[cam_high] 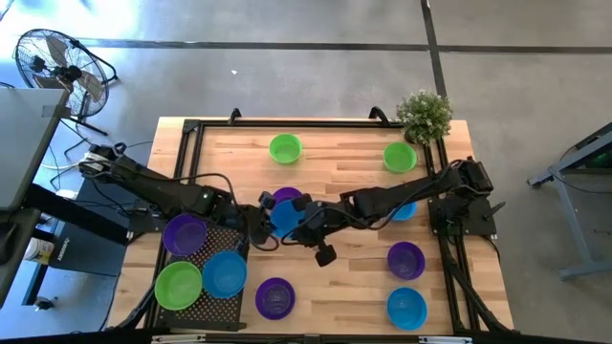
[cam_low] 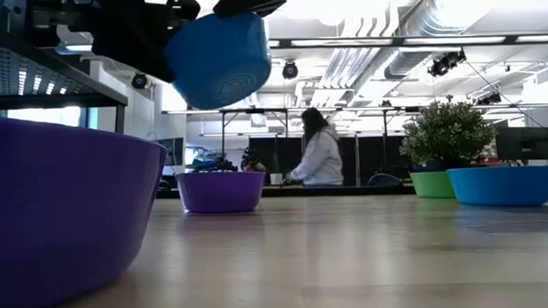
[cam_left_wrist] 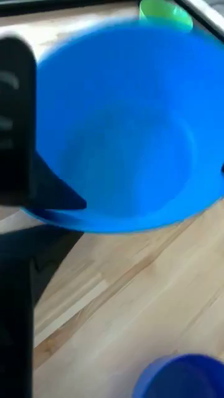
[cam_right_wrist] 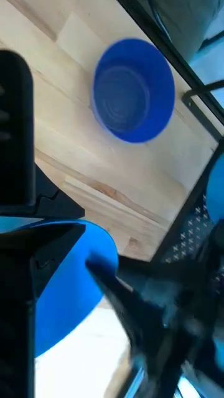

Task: Pick & Place Mini bowls
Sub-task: Stack the blue bowl on the other blue bowl on the shelf

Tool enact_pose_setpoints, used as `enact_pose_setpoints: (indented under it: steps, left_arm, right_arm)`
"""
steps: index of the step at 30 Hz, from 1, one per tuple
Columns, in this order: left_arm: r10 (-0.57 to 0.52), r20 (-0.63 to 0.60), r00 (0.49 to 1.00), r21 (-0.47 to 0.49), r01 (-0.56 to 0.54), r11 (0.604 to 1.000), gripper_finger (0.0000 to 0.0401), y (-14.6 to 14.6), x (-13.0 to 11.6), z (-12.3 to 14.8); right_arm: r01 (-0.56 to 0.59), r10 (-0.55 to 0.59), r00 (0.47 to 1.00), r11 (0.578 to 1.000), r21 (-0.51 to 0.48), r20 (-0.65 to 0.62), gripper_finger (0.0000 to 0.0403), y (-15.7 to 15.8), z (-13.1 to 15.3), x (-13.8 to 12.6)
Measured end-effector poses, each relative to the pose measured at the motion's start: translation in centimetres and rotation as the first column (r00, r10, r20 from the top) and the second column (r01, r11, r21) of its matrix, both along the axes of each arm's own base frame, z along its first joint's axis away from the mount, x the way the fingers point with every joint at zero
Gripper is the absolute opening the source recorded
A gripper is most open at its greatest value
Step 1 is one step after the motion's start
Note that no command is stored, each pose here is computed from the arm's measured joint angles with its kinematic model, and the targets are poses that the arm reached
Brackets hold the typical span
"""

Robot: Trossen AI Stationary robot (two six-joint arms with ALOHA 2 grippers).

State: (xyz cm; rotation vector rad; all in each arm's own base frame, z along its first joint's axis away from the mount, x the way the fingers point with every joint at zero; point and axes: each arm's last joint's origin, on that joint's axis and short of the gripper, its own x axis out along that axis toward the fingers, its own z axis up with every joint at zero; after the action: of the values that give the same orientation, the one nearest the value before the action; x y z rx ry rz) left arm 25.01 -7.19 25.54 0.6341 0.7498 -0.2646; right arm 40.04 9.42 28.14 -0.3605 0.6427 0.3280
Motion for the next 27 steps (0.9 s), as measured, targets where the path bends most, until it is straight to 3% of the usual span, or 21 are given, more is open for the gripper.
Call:
enact_pose_setpoints:
  steps: [6, 15, 20, 27]
  left_arm:
    - [0.003, 0.004, 1.0, 0.012, -0.003, 1.0, 0.0009, 0.1, 0.0, 0.1]
    - [0.024, 0.029, 0.999, 0.001, -0.024, 1.0, 0.0003, 0.7, 0.0, 2.3]
    - [0.017, 0.059, 0.998, -0.036, -0.015, 0.999, 0.0002, 1.4, -0.3, 3.3]
    - [0.011, 0.069, 0.998, -0.053, -0.007, 0.999, 0.0001, 1.8, -1.2, 4.2]
  right_arm:
    - [0.046, -0.044, 0.998, 0.998, -0.053, 0.034, 0.0049, 0.9, 0.5, -0.4]
    - [0.054, -0.045, 0.995, 0.993, -0.106, 0.086, 0.0132, 2.8, 4.2, -5.1]
    - [0.083, -0.072, 0.988, 0.994, -0.074, 0.139, 0.0121, 1.7, 2.3, -8.3]
    - [0.116, -0.116, 0.946, 0.993, 0.017, 0.303, 0.0062, -0.9, -1.9, -13.4]
